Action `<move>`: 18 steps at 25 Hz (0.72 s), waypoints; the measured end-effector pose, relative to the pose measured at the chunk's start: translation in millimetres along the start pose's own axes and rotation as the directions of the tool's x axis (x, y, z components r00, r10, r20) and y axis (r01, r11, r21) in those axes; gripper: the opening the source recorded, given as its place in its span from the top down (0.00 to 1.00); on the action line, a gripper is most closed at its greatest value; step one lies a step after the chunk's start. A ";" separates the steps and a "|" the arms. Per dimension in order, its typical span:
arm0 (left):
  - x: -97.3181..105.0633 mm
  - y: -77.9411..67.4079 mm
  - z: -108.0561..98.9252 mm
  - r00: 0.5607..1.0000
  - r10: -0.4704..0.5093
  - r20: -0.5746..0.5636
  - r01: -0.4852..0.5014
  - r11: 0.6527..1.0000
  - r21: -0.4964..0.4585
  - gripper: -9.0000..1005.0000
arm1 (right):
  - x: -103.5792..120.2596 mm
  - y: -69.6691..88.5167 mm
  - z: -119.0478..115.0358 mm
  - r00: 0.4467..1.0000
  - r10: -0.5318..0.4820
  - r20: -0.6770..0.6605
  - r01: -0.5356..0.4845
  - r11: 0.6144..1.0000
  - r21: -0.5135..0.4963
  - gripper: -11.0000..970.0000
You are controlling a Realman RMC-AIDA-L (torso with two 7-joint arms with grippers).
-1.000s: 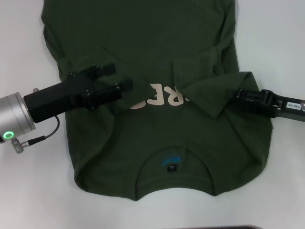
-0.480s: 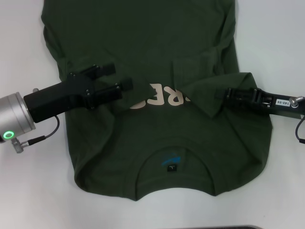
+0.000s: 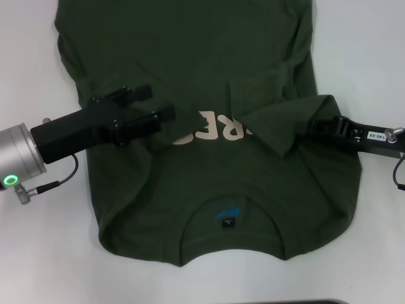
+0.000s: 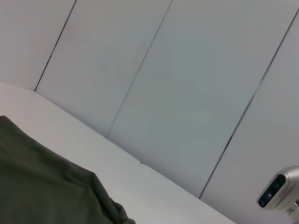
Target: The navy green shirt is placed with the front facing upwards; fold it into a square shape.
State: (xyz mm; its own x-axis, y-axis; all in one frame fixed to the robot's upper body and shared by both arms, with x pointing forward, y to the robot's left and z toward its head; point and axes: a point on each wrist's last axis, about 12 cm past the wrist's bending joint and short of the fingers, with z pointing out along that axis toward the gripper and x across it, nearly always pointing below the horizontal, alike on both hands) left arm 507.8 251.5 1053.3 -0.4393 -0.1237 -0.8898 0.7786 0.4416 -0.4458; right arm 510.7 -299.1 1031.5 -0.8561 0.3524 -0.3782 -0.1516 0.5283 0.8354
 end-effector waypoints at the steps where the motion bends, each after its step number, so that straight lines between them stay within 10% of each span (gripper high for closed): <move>1: 0.0 0.0 -0.2 1.000 0.000 0.000 0.000 1.000 -0.001 0.16 | -0.3 -0.1 0.1 1.000 0.000 0.001 0.000 1.000 0.001 0.62; 10: 0.1 0.4 -0.9 1.000 0.001 0.000 -0.001 1.000 -0.003 0.16 | -0.6 2.3 3.7 1.000 -0.009 -0.017 0.009 1.000 -0.004 0.93; 18: -1.4 0.3 1.4 1.000 0.005 -0.001 -0.005 1.000 0.003 0.16 | 5.3 14.0 10.1 0.993 -0.056 -0.099 0.049 0.996 -0.078 0.94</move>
State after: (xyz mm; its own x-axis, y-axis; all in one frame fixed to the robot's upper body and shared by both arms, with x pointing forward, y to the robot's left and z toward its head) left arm 509.3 250.6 1054.2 -0.4357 -0.1203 -0.8920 0.7824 0.4394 -0.4414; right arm 509.1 -282.1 1037.2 -0.8908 0.2439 -0.3833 -0.2311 0.4832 0.8445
